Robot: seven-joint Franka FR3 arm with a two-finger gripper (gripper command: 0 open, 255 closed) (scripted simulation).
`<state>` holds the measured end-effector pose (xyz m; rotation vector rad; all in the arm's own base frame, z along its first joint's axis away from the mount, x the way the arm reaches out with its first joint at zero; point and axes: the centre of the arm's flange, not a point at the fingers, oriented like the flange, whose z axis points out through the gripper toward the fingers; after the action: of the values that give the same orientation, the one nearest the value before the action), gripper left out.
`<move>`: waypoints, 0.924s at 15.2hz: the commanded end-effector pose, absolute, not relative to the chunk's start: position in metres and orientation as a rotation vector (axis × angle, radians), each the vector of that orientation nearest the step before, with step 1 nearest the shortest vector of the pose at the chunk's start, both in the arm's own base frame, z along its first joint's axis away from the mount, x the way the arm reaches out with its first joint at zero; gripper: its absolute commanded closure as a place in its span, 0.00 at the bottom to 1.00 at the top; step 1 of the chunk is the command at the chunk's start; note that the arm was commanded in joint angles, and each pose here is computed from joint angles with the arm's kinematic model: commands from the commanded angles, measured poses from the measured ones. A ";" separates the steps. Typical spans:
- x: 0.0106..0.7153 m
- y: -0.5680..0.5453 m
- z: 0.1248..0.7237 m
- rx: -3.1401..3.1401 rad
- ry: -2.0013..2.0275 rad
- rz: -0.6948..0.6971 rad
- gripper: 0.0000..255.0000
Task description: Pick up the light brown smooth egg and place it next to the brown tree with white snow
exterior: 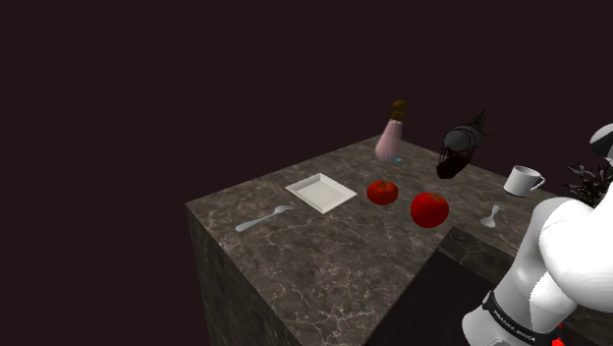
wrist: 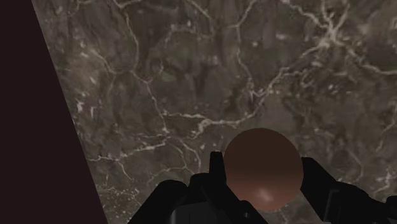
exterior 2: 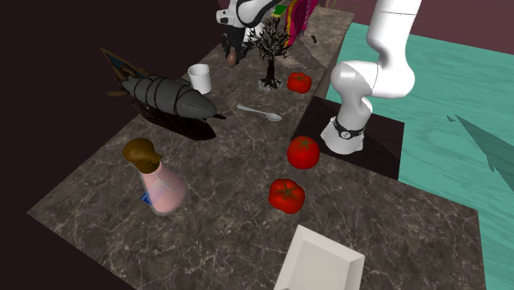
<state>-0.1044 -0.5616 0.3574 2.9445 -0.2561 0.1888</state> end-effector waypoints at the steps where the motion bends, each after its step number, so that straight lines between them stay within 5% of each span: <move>1: -0.105 -0.562 0.340 2.946 -0.256 0.189 1.00; 9: -0.105 -0.562 0.340 2.946 -0.256 0.189 1.00; 10: -0.106 -0.562 0.336 2.946 -0.256 0.190 0.00; 14: -0.103 -0.582 0.327 2.950 -0.254 0.184 0.00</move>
<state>-0.1159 -0.5979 0.3671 2.8775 -0.2688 0.1567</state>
